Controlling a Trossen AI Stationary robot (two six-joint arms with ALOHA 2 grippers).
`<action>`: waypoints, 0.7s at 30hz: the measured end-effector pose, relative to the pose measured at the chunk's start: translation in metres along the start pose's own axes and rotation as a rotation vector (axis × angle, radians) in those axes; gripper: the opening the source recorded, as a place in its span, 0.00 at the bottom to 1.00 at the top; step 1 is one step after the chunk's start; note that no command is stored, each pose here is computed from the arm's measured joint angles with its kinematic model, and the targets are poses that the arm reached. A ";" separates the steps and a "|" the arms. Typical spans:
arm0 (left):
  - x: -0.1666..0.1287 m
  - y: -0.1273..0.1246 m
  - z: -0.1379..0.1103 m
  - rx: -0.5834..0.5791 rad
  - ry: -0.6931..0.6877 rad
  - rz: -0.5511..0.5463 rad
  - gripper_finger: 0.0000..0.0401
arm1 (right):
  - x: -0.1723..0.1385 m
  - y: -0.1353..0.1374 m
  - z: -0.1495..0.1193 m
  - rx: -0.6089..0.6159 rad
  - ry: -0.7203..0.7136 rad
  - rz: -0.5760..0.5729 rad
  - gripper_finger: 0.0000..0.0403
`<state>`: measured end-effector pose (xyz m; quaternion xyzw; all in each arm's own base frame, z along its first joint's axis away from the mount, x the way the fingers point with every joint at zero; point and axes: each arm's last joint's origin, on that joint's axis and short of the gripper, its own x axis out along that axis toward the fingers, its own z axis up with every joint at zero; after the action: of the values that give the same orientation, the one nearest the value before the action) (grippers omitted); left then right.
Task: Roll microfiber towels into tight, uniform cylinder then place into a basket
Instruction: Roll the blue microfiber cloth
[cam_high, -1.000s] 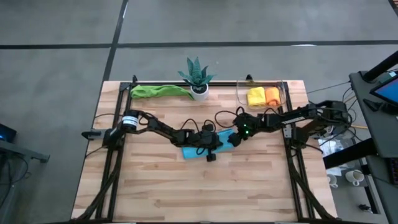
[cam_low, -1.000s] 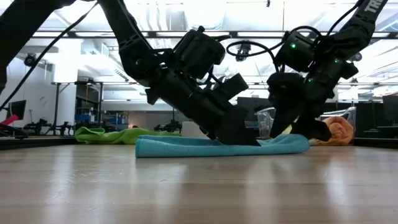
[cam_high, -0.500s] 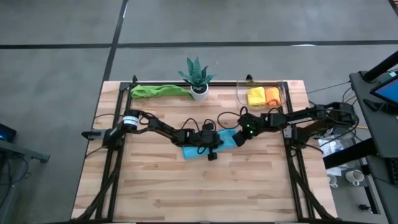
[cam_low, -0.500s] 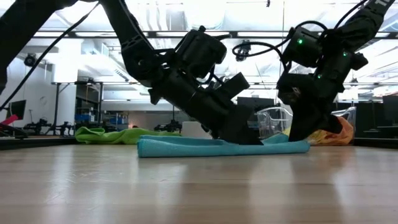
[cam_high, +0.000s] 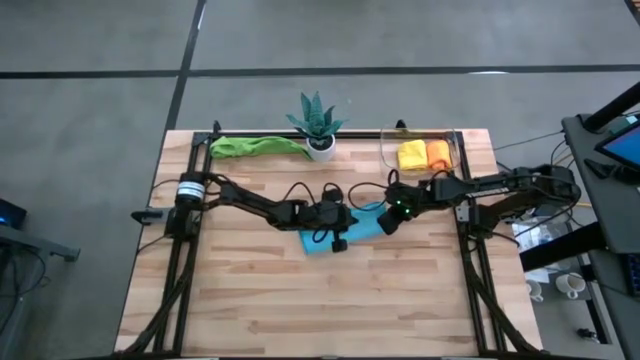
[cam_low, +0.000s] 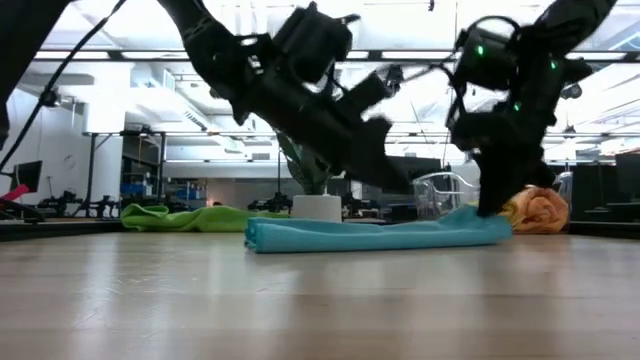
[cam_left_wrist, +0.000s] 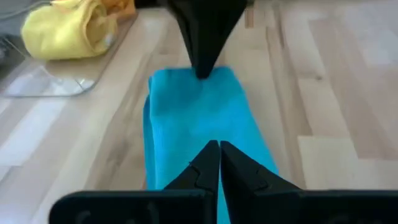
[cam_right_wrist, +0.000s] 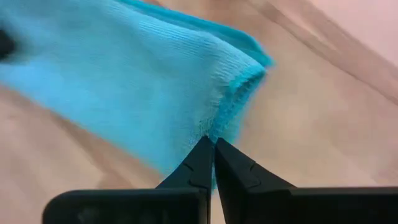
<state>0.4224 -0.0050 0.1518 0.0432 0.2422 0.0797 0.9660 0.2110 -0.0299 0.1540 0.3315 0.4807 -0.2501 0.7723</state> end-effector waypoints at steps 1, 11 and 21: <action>0.000 0.000 -0.002 0.002 0.008 0.000 0.00 | -0.003 0.004 0.003 -0.010 -0.008 0.006 0.02; 0.005 -0.002 -0.027 -0.011 0.079 -0.004 0.00 | -0.011 0.040 0.021 -0.069 -0.029 0.009 0.02; 0.017 0.001 -0.046 -0.015 0.106 0.012 0.00 | 0.011 0.074 0.036 -0.156 -0.007 0.019 0.02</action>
<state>0.4155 0.0016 0.1036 0.0330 0.2923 0.0894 0.9515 0.2885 -0.0086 0.1757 0.2739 0.4928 -0.2056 0.7999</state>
